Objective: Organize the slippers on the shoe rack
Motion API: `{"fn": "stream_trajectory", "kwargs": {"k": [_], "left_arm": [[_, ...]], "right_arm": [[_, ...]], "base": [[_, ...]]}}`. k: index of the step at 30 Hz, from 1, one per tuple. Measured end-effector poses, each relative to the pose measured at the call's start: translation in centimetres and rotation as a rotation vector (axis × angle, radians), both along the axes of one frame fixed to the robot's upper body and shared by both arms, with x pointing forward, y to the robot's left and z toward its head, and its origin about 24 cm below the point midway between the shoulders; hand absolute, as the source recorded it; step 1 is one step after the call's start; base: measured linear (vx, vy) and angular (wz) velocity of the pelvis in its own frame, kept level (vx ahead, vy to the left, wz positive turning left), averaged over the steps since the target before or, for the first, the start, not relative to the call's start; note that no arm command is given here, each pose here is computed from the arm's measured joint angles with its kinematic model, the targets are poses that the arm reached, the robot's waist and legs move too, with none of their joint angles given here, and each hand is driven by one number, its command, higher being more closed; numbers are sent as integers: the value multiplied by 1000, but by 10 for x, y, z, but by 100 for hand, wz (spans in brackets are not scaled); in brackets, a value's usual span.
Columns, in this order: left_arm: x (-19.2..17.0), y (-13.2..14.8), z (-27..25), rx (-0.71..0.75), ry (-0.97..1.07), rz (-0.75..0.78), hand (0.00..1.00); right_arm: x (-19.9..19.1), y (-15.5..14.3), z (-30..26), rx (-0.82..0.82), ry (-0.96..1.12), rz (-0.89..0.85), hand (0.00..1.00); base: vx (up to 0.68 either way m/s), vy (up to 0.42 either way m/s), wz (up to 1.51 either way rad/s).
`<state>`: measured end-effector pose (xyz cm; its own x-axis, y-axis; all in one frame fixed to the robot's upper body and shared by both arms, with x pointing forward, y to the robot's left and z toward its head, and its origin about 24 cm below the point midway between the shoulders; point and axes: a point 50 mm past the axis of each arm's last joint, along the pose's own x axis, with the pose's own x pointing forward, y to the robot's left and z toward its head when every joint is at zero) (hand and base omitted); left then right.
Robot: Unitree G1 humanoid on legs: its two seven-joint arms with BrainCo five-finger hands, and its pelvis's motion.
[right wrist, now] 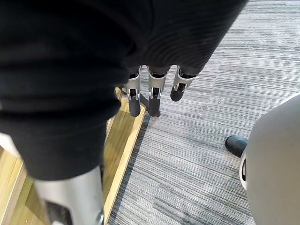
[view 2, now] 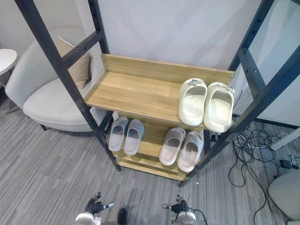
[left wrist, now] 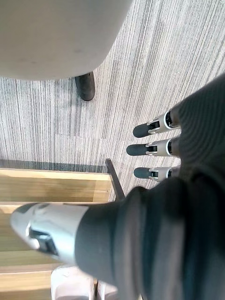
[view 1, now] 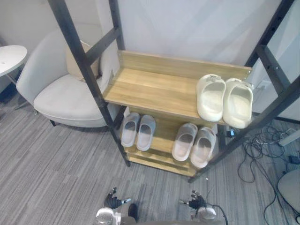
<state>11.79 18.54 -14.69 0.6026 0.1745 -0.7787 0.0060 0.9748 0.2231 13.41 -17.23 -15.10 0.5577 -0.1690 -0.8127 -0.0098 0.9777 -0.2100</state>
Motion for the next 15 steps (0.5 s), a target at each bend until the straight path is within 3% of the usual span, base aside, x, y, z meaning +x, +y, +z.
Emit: {"fn": "stream_trajectory", "kwargs": {"k": [15], "left_arm": [[20,1,6,10,-45,-13,0]], "right_arm": [[24,10,8,8,-62,-14,0]], "base": [[10,56,22]]}}
